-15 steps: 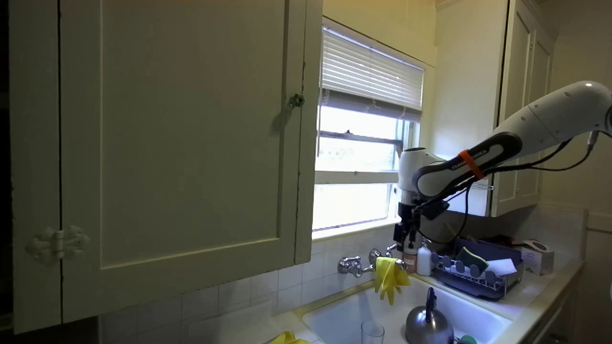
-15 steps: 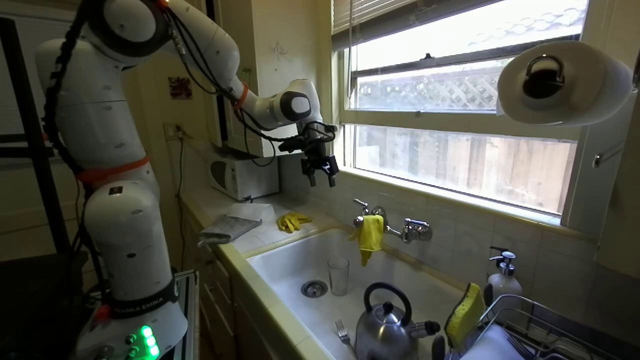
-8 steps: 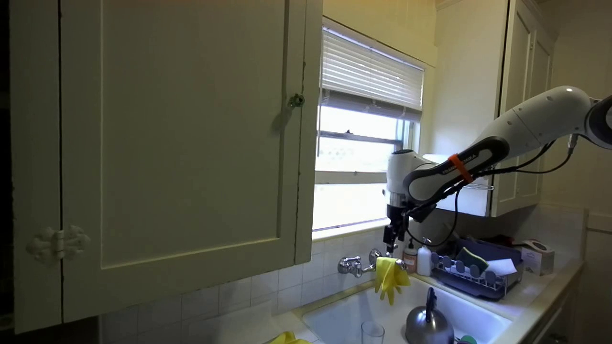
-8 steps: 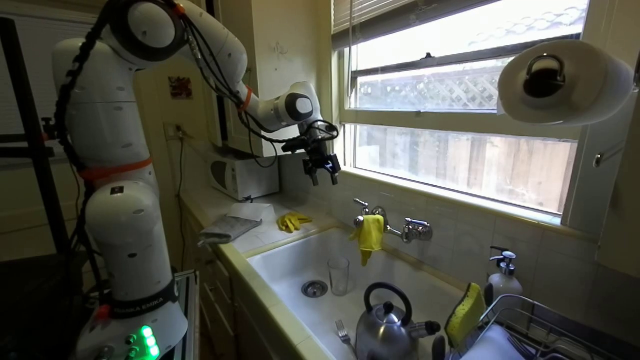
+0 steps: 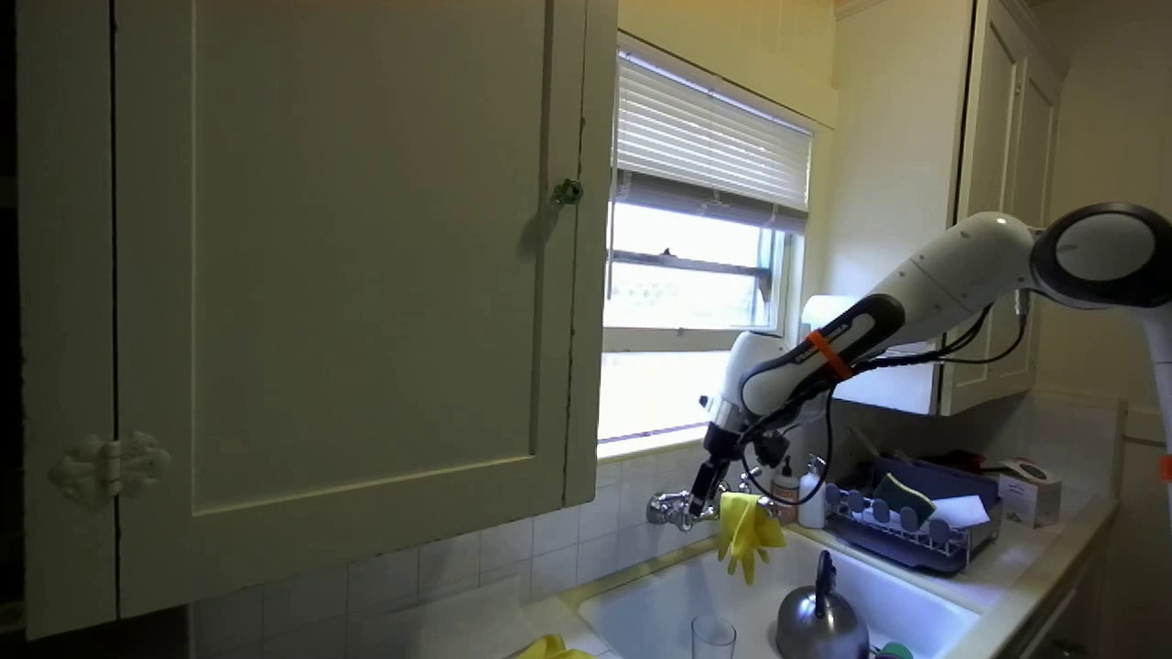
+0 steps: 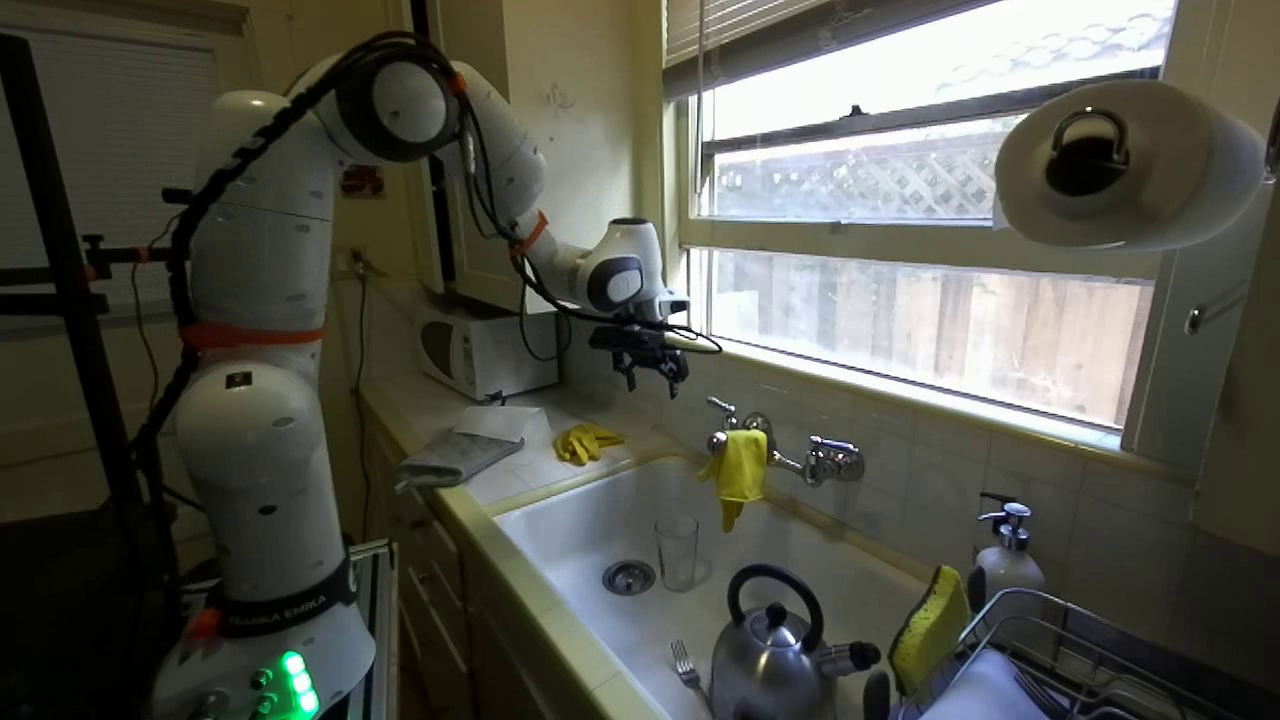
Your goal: Put the glove on the faucet
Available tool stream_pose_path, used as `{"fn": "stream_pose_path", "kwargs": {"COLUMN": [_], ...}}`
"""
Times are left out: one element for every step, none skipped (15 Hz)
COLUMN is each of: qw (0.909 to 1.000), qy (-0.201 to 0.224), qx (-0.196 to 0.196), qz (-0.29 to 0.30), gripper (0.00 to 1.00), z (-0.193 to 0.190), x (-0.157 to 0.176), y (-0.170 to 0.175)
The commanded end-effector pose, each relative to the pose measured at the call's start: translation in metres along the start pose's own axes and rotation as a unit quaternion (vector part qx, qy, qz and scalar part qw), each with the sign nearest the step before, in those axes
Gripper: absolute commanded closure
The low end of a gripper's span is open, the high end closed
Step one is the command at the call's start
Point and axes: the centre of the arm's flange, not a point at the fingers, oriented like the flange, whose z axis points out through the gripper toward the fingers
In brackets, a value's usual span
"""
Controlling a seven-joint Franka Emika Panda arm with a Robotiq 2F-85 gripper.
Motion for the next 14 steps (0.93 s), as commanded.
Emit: {"fn": "stream_pose_path", "kwargs": {"qw": [0.9950,0.9922,0.9902,0.9948,0.9939,0.9939,0.9941,0.9937,0.9920,0.9894,0.9860,0.9825,0.9777,0.9729], "qy": [-0.010,-0.018,-0.048,-0.018,-0.023,-0.022,-0.021,0.004,0.026,0.038,0.048,0.057,0.057,0.059], "qx": [0.087,0.112,0.118,0.088,0.096,0.096,0.095,0.111,0.122,0.134,0.147,0.156,0.171,0.183], "qz": [-0.047,-0.052,-0.058,-0.047,-0.049,-0.049,-0.048,-0.015,0.021,0.040,0.062,0.085,0.107,0.128], "gripper": [0.00,0.00,0.00,0.00,0.00,0.00,0.00,0.00,0.00,0.00,0.00,0.00,0.00,0.00], "z": [0.052,0.063,0.072,0.055,0.062,0.064,0.063,0.057,0.058,0.063,0.073,0.079,0.089,0.098], "x": [0.034,0.041,0.046,0.025,0.028,0.028,0.028,0.028,0.032,0.037,0.043,0.046,0.050,0.053], "y": [-0.027,-0.037,-0.050,-0.046,-0.052,-0.052,-0.050,-0.048,-0.046,-0.047,-0.047,-0.048,-0.048,-0.049]}}
